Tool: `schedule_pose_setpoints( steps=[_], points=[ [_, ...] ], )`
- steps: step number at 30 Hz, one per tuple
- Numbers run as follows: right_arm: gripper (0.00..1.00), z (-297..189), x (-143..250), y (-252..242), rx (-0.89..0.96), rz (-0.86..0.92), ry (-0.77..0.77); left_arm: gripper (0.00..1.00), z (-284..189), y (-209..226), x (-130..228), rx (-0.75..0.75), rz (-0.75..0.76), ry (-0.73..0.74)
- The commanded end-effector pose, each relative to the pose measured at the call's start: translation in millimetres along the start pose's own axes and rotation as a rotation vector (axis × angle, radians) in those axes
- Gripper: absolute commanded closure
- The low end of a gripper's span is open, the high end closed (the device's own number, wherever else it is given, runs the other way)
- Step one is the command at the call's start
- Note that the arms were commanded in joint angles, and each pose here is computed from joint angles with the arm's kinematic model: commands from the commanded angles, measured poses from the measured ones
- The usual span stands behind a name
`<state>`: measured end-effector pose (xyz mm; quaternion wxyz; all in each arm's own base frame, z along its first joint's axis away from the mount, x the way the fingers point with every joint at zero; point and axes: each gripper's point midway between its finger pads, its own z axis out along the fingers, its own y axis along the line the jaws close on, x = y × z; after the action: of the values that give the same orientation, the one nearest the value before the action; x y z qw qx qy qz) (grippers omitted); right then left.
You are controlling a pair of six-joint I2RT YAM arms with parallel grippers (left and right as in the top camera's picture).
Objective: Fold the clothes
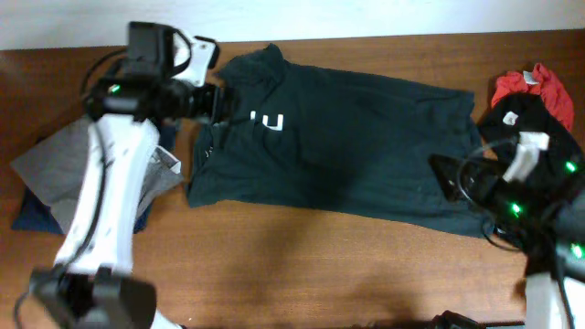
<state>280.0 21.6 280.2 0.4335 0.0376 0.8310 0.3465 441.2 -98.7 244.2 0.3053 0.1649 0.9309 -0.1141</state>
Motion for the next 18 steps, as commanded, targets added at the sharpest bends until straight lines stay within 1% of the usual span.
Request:
schedule_pose_setpoints(
  steps=[1,3,5,8,11,12,13,15,17,18],
  points=[
    [0.01,27.5,12.2,10.6,-0.111,0.065,0.111,0.01,26.6,-8.0,-8.2,0.049,0.086,-0.013],
    [0.01,47.5,16.7,8.2,-0.132,0.088,0.162,0.01,40.8,-7.9,-16.2,0.051,0.106,-0.025],
    [0.02,68.2,18.9,-2.1,-0.086,0.134,0.202,0.01,54.3,-8.7,-20.0,0.059,0.110,-0.016],
    [0.01,93.4,13.3,-29.4,0.082,0.121,0.238,0.01,74.2,-13.3,-17.6,0.071,0.116,0.018],
    [0.00,99.0,-2.9,-65.6,0.302,0.133,0.269,0.01,83.2,-9.1,-9.2,0.046,0.113,0.059],
    [0.05,97.6,-6.3,-78.2,0.381,0.149,0.297,0.01,83.2,-7.6,-2.7,0.039,0.107,0.086],
    [0.13,96.1,-7.6,-85.8,0.432,0.165,0.328,0.01,82.2,-6.5,4.6,0.037,0.099,0.116],
    [0.27,93.2,-7.2,-96.1,0.503,0.184,0.394,0.01,76.9,-6.4,24.2,0.046,0.058,0.198],
    [0.37,90.4,-7.4,-103.7,0.554,0.188,0.446,0.02,70.5,-6.3,46.6,0.050,-0.003,0.292],
    [0.39,89.5,-8.4,-105.8,0.570,0.196,0.461,0.06,66.7,-4.9,56.5,0.044,-0.035,0.334]
  ],
)
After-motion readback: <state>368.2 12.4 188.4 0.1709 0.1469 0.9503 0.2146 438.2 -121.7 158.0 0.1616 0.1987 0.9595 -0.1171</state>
